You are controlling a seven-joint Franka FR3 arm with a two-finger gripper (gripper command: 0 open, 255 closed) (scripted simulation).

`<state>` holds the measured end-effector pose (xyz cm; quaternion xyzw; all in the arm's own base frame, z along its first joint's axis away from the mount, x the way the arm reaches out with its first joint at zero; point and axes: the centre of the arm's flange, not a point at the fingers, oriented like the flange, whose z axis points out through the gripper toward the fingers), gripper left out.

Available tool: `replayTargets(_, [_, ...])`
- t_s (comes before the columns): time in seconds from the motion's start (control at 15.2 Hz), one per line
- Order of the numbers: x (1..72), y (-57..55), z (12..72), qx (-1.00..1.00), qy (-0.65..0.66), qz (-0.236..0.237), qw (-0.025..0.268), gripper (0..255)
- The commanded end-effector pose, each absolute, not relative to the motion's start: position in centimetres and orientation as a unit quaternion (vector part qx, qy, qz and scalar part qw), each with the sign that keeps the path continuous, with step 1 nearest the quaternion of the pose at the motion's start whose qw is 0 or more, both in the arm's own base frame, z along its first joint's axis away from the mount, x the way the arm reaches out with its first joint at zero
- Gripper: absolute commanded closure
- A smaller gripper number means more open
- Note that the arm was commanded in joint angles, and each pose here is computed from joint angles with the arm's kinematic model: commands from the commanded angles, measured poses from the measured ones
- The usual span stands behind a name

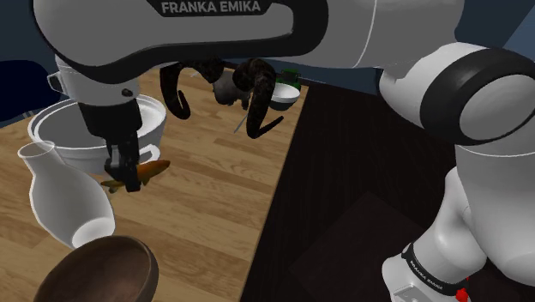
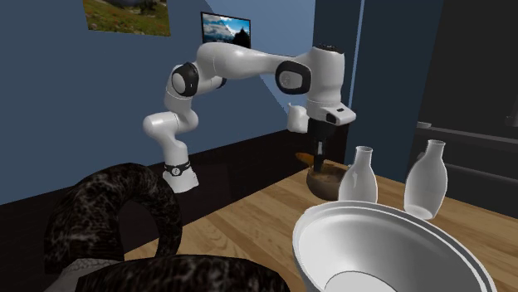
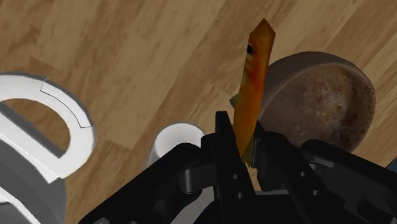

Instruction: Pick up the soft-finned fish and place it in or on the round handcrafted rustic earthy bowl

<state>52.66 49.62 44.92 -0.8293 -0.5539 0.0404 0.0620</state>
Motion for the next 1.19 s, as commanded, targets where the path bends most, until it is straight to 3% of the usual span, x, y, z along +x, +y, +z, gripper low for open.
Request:
replayTargets(0.0, [51.3,51.9,44.8,-0.830,-0.553,0.040,0.062,255])
replayTargets(0.66, [43.3,62.5,44.4,-0.830,-0.553,0.040,0.062,255])
replayTargets(1.12, [43.3,62.5,40.7,-0.830,-0.553,0.040,0.062,255])
